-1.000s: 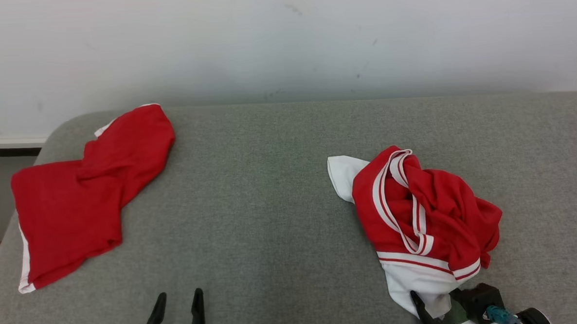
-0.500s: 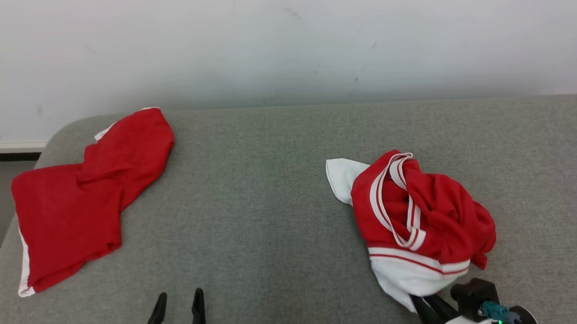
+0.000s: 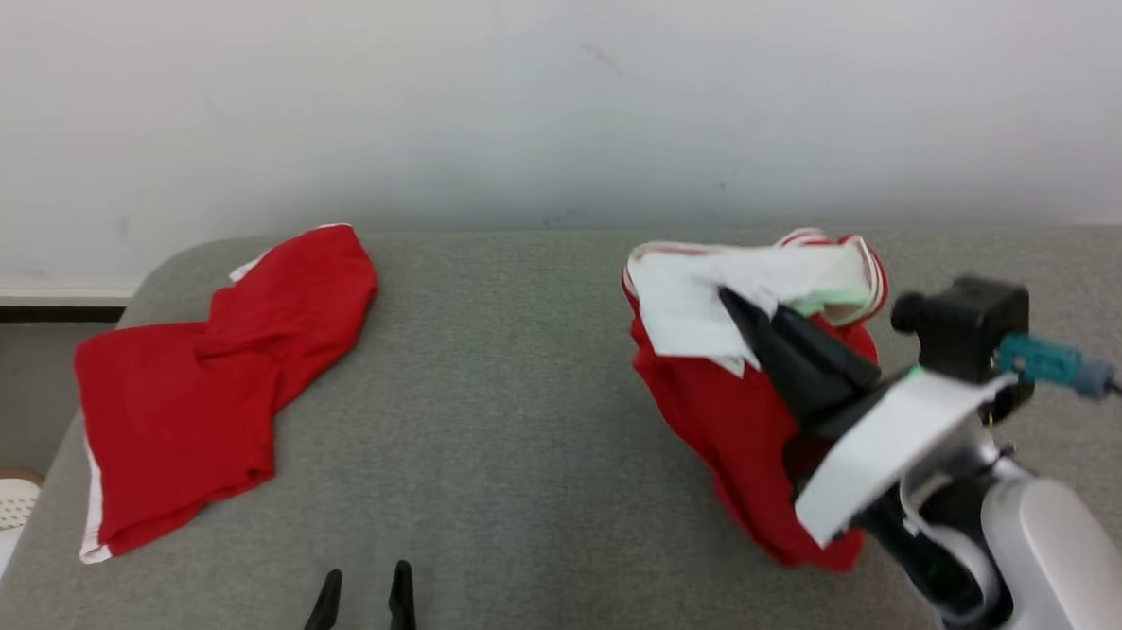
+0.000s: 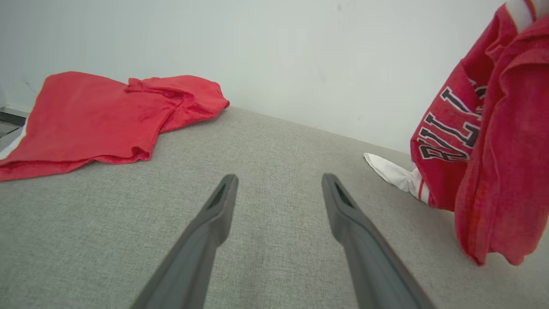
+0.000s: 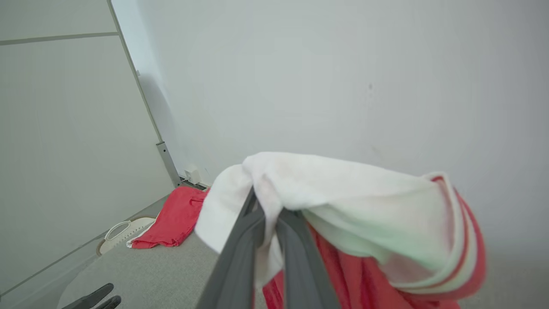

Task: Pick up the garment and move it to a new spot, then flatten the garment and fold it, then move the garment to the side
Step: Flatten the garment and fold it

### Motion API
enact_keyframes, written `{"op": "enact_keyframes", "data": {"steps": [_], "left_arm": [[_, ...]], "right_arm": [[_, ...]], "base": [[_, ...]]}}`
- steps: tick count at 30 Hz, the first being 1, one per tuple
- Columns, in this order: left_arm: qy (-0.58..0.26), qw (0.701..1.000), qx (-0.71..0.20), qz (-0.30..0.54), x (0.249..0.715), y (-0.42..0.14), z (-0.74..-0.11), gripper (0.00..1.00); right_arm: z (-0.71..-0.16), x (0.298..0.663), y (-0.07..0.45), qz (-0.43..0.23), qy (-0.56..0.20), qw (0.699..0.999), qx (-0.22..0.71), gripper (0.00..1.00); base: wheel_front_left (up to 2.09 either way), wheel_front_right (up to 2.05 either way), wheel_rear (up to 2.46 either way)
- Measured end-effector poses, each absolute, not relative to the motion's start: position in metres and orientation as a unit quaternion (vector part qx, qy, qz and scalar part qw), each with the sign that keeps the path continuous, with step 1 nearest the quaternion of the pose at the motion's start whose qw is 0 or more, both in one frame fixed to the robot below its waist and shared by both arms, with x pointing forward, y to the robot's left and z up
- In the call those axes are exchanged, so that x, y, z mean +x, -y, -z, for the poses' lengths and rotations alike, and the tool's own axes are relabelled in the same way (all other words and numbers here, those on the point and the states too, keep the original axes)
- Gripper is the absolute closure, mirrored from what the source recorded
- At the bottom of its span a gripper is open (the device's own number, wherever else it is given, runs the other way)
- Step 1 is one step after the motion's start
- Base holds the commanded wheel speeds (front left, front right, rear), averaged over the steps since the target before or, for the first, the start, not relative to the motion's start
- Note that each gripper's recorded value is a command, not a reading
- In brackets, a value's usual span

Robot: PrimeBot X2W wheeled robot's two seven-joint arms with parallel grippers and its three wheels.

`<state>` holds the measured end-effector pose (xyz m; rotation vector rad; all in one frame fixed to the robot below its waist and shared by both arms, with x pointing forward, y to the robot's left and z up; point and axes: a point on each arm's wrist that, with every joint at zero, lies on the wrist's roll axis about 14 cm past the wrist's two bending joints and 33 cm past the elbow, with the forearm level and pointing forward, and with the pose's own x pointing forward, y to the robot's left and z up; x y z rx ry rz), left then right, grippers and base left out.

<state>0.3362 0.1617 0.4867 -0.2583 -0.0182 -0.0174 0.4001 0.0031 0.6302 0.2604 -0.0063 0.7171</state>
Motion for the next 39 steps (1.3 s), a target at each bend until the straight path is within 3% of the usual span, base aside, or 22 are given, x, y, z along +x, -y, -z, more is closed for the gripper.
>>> {"op": "enact_keyframes", "data": {"steps": [10, 14, 18, 23, 32, 39], "left_arm": [[0.029, 0.989, -0.143, -0.019, 0.318, -0.174, -0.497, 0.0], [0.036, 0.988, -0.147, -0.027, 0.313, -0.177, -0.5, 0.0], [0.04, 0.988, -0.149, -0.032, 0.31, -0.179, -0.502, 0.0], [0.032, 0.987, -0.149, -0.04, 0.309, -0.181, -0.497, 0.0], [0.022, 0.989, -0.145, -0.013, 0.329, -0.167, -0.495, 0.0], [0.011, 0.99, -0.143, 0.008, 0.342, -0.156, -0.49, 0.0]], "right_arm": [[-0.703, 0.413, -0.05, -0.42, 0.04, 0.897, 0.13, 1.0], [-0.707, 0.418, -0.059, -0.427, 0.036, 0.891, 0.148, 1.0], [-0.676, 0.423, -0.061, -0.419, -0.01, 0.893, 0.163, 1.0], [-0.602, 0.425, -0.031, -0.36, -0.092, 0.909, 0.188, 1.0], [-0.497, 0.419, 0.074, -0.226, -0.214, 0.935, 0.169, 1.0], [-0.453, 0.407, 0.137, -0.141, -0.271, 0.935, 0.179, 1.0]], "base": [[0.0, 0.0, 0.0], [0.0, 0.0, 0.0], [0.0, 0.0, 0.0], [0.0, 0.0, 0.0], [0.0, 0.0, 0.0], [0.0, 0.0, 0.0]]}}
